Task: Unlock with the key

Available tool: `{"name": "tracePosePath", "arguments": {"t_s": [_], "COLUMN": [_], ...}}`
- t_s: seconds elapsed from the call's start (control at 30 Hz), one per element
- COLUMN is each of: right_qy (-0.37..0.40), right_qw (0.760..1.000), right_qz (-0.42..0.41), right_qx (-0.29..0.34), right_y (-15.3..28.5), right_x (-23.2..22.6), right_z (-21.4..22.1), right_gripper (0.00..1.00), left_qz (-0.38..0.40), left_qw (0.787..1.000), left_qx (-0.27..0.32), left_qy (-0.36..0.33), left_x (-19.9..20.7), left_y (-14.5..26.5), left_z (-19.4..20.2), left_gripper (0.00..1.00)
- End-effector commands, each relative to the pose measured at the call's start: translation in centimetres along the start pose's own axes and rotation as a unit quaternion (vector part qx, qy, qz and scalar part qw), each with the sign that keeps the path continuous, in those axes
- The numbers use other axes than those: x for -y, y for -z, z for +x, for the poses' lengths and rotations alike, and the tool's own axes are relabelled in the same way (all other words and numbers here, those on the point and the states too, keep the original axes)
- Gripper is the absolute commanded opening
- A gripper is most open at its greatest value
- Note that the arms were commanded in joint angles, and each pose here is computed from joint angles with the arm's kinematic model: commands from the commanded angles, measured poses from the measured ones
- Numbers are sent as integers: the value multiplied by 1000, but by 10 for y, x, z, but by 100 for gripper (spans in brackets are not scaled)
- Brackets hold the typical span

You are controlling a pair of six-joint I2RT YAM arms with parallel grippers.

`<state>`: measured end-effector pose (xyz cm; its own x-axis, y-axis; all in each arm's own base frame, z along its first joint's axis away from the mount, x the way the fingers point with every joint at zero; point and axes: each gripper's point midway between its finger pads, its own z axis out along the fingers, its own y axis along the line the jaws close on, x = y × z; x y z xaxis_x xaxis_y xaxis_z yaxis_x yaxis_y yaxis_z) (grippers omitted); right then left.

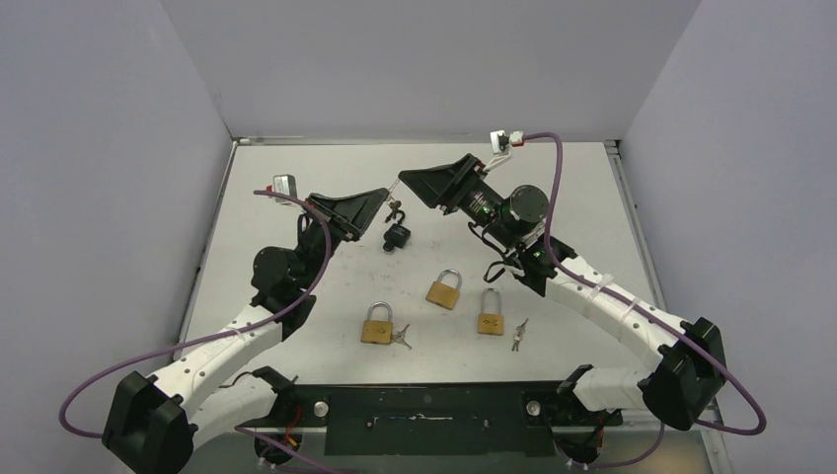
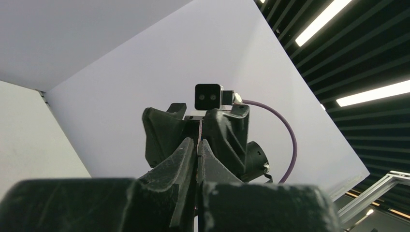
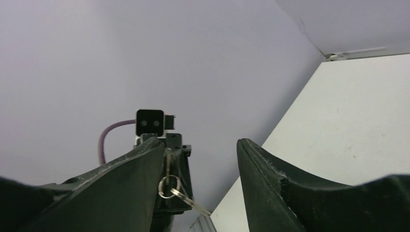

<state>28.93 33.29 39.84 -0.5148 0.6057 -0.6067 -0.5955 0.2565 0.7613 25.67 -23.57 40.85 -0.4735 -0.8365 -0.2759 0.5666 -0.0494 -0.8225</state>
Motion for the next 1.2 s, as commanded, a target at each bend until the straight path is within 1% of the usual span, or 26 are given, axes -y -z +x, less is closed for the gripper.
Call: {"name": "tracePosePath", "arguments": {"t_s": [0.0,0.1,0.17,0.27,0.4,0.53,0.57,0.6,0.7,0.73,0.8,0.87,0.97,1.07,1.17], "right_qy": [9,7,7,5,2,7,12,21,76,97,134,168,211,236,245], "right_qw": [995,994,994,993,992,991,991,991,986,982,973,960,937,918,908], "right_qz": [-100,-109,-112,-118,-124,-130,-134,-132,-144,-154,-170,-189,-216,-231,-238], "right_qx": [29,20,11,-1,-16,-26,-26,-29,-45,-52,-84,-117,-176,-218,-243], "right_y": [2,-1,-4,-7,-10,-11,-10,-9,-1,3,12,22,34,43,49], "right_x": [-51,-54,-54,-56,-57,-60,-62,-61,-64,-67,-65,-68,-75,-78,-78], "right_z": [-19,-17,-14,-11,-6,-4,-4,-5,-11,-15,-19,-19,-12,-4,1], "right_gripper": [59,59,54,42,28,4,0,0,0,0,0,0,0,0,0], "left_qz": [18,18,20,23,24,25,28,25,2,-6,-30,-39,-26,17,57], "left_qw": [1000,1000,1000,1000,1000,1000,1000,1000,998,996,988,973,950,935,929], "left_qx": [12,12,11,8,7,4,-1,-7,-26,-35,-51,-86,-162,-215,-238], "left_qy": [-1,-3,-3,-4,-4,-4,-7,-14,-61,-87,-145,-209,-267,-280,-278], "left_x": [10,11,12,14,13,13,14,13,8,7,1,-2,3,17,32], "left_y": [-2,-3,-4,-5,-5,-4,-4,-3,1,3,9,14,15,15,10], "left_z": [-5,-5,-5,-4,-4,-2,-1,1,5,6,5,9,22,37,44], "left_gripper": [0,0,0,0,0,0,0,2,49,61,76,82,82,82,82]}}
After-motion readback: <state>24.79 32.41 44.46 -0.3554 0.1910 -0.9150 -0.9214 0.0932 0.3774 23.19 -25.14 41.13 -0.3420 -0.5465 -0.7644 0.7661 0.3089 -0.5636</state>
